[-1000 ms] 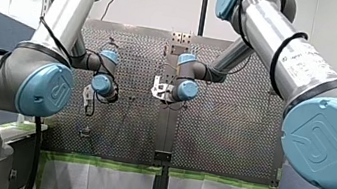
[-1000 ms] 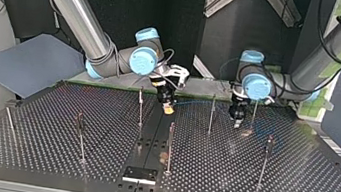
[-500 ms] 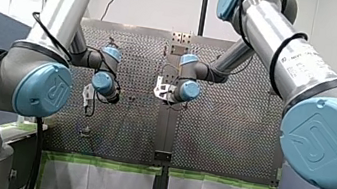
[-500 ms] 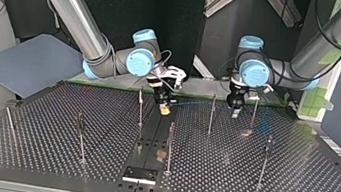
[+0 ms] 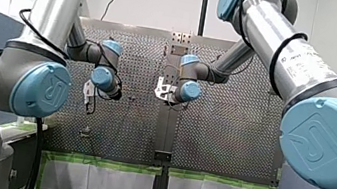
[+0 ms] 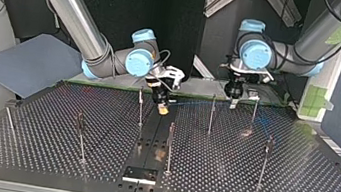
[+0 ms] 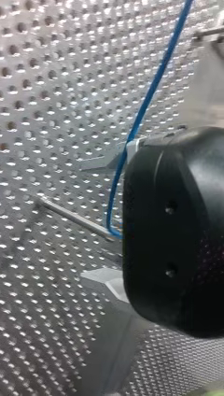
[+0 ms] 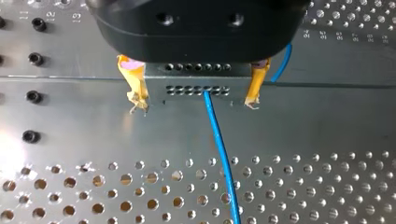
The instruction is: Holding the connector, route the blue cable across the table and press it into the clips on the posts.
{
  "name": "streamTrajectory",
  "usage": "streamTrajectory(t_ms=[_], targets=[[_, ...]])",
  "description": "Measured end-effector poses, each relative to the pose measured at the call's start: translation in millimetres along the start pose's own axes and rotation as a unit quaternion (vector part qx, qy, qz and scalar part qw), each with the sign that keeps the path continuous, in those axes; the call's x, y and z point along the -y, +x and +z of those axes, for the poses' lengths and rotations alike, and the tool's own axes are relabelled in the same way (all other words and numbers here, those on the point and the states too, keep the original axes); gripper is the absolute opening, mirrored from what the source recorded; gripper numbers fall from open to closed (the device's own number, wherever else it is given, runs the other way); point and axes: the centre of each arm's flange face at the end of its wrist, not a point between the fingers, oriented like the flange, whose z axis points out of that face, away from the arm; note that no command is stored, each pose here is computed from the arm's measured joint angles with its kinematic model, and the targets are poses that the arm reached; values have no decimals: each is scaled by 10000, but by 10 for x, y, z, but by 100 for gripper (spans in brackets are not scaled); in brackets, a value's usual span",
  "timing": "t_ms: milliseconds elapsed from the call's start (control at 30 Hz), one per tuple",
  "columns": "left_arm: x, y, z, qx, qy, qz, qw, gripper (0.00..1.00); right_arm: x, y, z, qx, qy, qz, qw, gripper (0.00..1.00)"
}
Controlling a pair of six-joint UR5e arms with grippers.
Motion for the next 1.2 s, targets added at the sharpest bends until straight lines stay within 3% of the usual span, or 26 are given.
streamTrajectory(t_ms=[267, 433, 633, 867, 1200], targets=[[242, 60, -405, -132, 97, 109, 9998, 100, -36, -32, -14, 82, -38, 7, 10000, 0], [397, 95, -499, -69, 141, 149, 9998, 100, -55, -30, -11, 85, -53, 12, 9999, 0], [695, 142, -571, 45, 591, 121, 9982, 100, -90, -24, -7, 84, -76, 19, 9999, 0], [887, 211, -430, 4, 853, 100, 9963, 100, -124, -18, -1, 79, -96, 24, 9999, 0], [950, 284, -106, -42, 717, 80, 9974, 100, -163, -8, 6, 70, -124, 28, 9999, 0]])
